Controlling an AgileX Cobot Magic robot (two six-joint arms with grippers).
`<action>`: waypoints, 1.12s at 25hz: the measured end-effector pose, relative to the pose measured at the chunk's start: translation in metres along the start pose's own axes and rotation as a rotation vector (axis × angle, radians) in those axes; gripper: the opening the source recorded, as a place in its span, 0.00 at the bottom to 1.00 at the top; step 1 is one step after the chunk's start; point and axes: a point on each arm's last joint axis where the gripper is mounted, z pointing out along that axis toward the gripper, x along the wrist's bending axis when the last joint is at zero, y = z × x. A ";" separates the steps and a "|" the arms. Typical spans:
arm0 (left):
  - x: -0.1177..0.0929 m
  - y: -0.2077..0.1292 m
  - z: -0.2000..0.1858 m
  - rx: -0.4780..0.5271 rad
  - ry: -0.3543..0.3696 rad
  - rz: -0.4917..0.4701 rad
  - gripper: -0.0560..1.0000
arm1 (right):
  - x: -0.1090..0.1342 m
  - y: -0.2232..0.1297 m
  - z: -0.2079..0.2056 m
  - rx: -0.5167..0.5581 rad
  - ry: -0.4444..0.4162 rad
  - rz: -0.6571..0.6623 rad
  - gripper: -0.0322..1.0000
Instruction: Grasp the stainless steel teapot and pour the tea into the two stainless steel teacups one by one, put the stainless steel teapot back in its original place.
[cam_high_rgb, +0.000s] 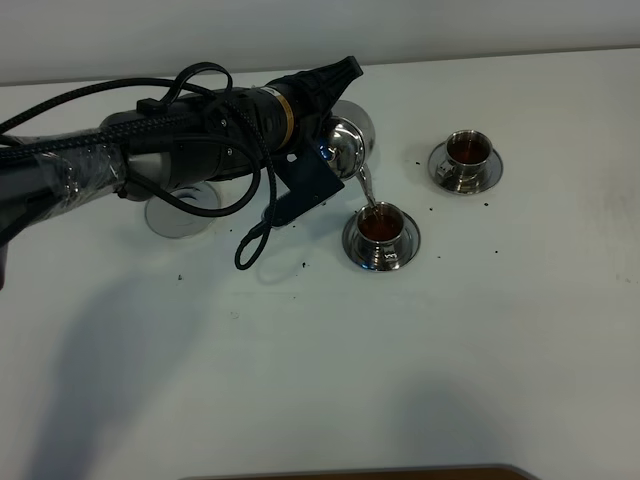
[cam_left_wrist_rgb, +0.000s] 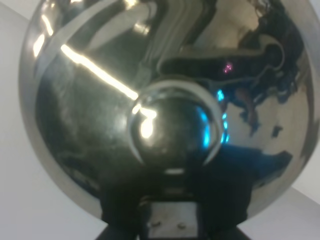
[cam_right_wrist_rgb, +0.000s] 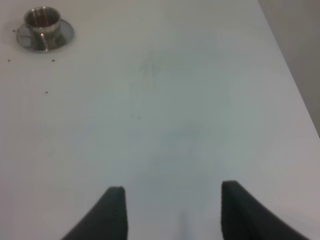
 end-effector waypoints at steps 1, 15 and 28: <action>0.000 0.000 0.000 -0.001 0.002 0.000 0.29 | 0.000 0.000 0.000 0.000 0.000 0.000 0.44; 0.001 0.000 0.000 -0.004 0.010 0.004 0.29 | 0.000 0.000 0.000 0.000 0.000 0.000 0.44; 0.000 0.001 0.000 -0.017 0.003 -0.081 0.29 | 0.000 0.000 0.000 0.000 0.000 0.000 0.44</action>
